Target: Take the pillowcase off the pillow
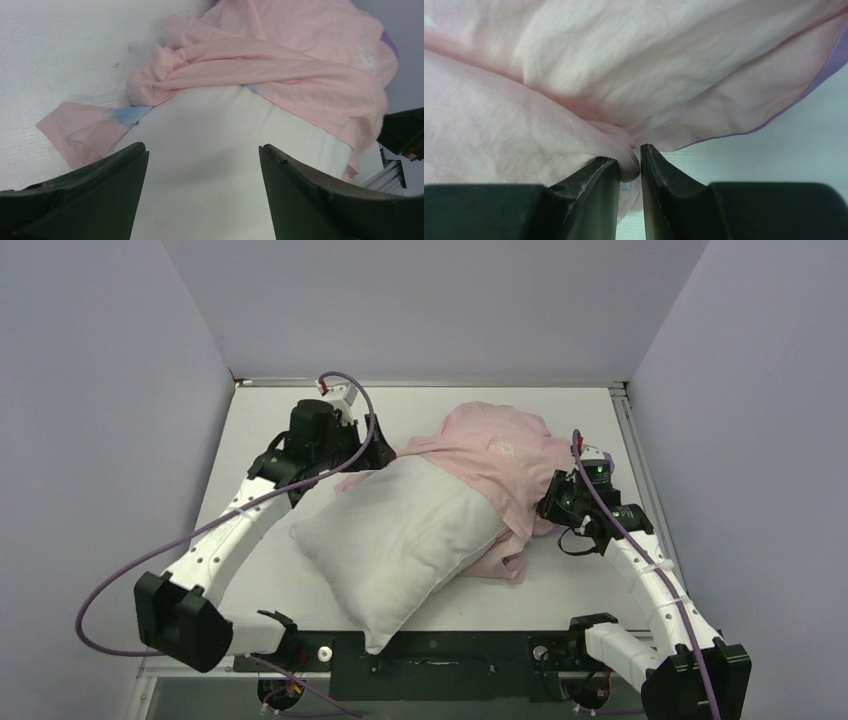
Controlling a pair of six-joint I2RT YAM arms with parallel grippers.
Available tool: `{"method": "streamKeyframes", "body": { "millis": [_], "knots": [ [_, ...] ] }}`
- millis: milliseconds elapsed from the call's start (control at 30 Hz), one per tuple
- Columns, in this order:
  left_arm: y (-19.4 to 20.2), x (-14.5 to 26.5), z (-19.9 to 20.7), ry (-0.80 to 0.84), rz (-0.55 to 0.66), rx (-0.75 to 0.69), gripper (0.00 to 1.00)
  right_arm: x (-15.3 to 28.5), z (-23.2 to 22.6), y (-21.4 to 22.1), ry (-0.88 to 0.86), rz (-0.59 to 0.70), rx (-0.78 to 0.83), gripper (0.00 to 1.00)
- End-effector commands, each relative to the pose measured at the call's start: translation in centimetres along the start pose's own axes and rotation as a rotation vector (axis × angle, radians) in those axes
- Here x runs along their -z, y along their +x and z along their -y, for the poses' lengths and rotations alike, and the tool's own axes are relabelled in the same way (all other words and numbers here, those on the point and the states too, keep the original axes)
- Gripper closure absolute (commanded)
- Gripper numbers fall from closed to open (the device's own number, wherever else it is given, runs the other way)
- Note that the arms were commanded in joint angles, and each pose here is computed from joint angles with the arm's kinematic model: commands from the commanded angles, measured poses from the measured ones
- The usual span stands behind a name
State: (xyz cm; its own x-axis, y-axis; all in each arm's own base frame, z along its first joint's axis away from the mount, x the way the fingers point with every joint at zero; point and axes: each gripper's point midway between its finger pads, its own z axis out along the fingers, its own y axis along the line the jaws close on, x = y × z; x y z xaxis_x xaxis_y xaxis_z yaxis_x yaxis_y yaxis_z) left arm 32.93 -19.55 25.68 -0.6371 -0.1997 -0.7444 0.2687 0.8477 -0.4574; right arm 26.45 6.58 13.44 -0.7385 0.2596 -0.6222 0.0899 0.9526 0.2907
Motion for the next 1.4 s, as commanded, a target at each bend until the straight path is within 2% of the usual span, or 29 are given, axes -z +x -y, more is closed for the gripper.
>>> {"method": "streamKeyframes", "body": {
  "millis": [0,133,267,333,400,433,500,633,967,1067,1200,1367],
  "knots": [
    [0.8,-3.6,-0.8,-0.002,-0.052,0.043,0.17,0.9,0.1,-1.4,0.002,0.074,0.022,0.76],
    [3.3,-6.2,-0.8,0.057,-0.133,0.098,0.2,1.4,-0.2,-1.7,-0.007,0.09,0.035,0.73],
    [5.2,-7.6,0.4,0.154,-0.184,0.163,0.3,2.3,-0.7,-2.3,-0.021,0.108,0.061,0.68],
    [6.0,-7.7,0.8,0.18,-0.196,0.184,0.45,3.0,-1.0,-2.9,-0.018,0.122,0.073,0.64],
    [6.8,-7.7,1.0,0.194,-0.208,0.187,0.68,4.0,-1.7,-4.1,-0.027,0.149,0.095,0.59],
    [7.0,-7.5,1.2,0.198,-0.208,0.181,0.83,4.4,-2.2,-4.7,-0.034,0.16,0.109,0.55],
    [7.2,-6.9,1.5,0.203,-0.2,0.154,0.98,5.4,-3.3,-6.0,-0.05,0.186,0.141,0.47],
    [7.5,-5.5,2.2,0.193,-0.178,0.075,1.0,6.3,-6.4,-8.3,-0.087,0.213,0.224,0.3],
    [7.2,-2.3,4.1,0.137,-0.102,-0.143,1.0,5.0,-16.3,-12.8,-0.291,0.217,0.402,0.03],
    [7.3,-1.8,4.4,0.129,-0.091,-0.169,1.0,3.1,-19.5,-12.9,-0.319,0.178,0.488,0.0],
    [7.4,-1.3,4.6,0.12,-0.081,-0.195,1.0,1.4,-24.2,-12.1,-0.36,0.147,0.602,0.02],
    [7.4,-1.0,4.7,0.117,-0.07,-0.204,1.0,-3.2,-26.3,-9.2,-0.348,0.032,0.69,0.05]
  ]
}}
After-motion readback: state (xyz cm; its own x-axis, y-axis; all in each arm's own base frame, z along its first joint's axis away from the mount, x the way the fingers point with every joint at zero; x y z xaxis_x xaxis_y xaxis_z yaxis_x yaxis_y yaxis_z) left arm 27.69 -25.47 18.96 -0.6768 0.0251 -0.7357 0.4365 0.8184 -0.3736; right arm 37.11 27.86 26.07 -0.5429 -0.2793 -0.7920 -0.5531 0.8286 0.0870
